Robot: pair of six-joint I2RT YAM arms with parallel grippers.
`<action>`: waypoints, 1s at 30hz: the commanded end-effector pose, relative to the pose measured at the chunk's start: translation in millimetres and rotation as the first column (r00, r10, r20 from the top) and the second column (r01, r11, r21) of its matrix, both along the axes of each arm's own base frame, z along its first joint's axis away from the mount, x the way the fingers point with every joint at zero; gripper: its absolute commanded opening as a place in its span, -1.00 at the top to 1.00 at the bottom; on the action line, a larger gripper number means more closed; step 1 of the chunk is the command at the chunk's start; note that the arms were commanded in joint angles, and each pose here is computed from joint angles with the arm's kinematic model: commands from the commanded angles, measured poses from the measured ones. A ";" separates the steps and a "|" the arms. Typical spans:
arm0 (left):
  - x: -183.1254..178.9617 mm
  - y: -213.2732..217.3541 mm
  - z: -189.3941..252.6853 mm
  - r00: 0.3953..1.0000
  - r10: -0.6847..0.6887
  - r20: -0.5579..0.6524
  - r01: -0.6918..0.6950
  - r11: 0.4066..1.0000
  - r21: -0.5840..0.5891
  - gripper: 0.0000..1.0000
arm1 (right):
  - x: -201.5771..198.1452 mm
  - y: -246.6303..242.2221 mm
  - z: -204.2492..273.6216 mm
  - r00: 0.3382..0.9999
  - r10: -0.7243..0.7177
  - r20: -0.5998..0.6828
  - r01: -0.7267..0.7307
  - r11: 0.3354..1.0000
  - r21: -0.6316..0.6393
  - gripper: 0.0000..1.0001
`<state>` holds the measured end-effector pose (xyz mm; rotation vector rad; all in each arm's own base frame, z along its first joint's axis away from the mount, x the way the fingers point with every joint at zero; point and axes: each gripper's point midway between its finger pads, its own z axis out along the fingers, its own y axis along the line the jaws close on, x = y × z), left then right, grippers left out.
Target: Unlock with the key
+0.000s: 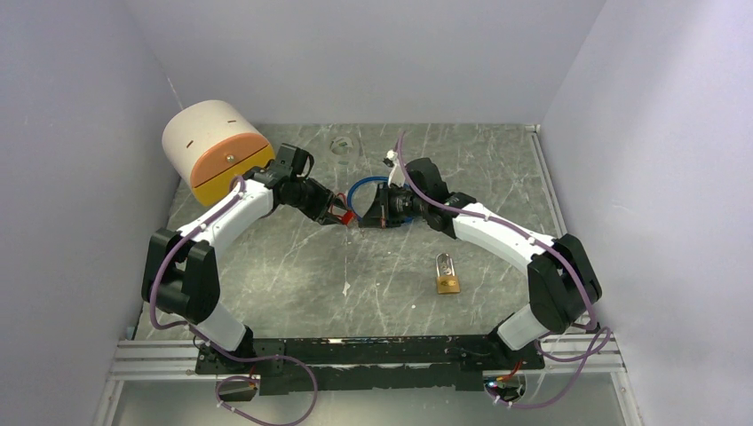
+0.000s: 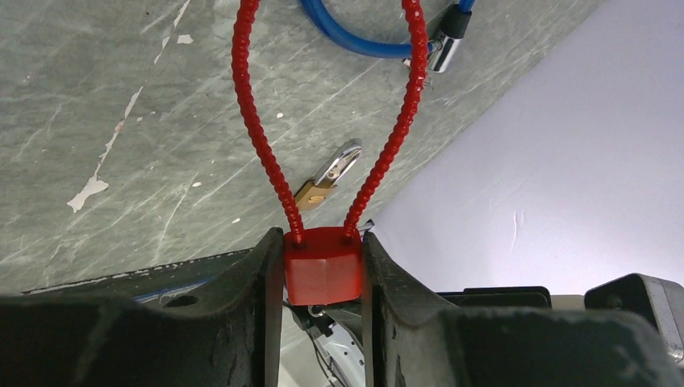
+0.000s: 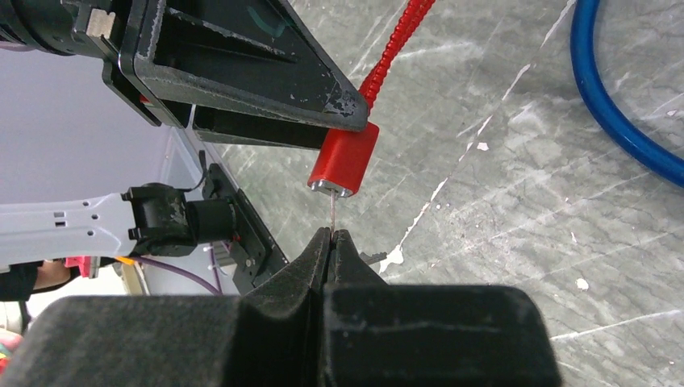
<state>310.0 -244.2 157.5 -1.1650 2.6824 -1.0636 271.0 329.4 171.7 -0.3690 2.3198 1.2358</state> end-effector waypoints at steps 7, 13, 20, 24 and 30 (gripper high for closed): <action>-1.2 -4.6 15.7 0.999 -0.010 0.037 0.011 0.999 -0.049 0.95 | 23.9 10.9 27.6 0.997 -0.041 0.058 0.037 0.997 0.064 1.00; 1.4 -4.9 18.3 0.999 0.000 0.049 0.003 0.999 -0.053 0.95 | 27.5 9.7 19.1 0.998 -0.064 0.026 0.063 0.998 0.031 1.00; 2.3 -5.1 19.6 0.999 0.012 0.053 -0.009 0.998 -0.061 0.95 | 34.2 5.7 4.2 0.993 -0.115 -0.036 0.114 0.993 -0.042 1.00; 2.7 -4.2 20.6 0.998 0.021 0.055 -0.018 0.998 -0.060 0.95 | 38.3 5.1 -1.2 0.986 -0.152 -0.068 0.147 0.987 -0.066 1.00; 4.4 -5.2 21.6 0.998 0.045 0.046 -0.042 0.996 -0.079 0.95 | 47.8 10.6 -1.3 0.976 -0.195 -0.094 0.189 0.980 -0.065 1.00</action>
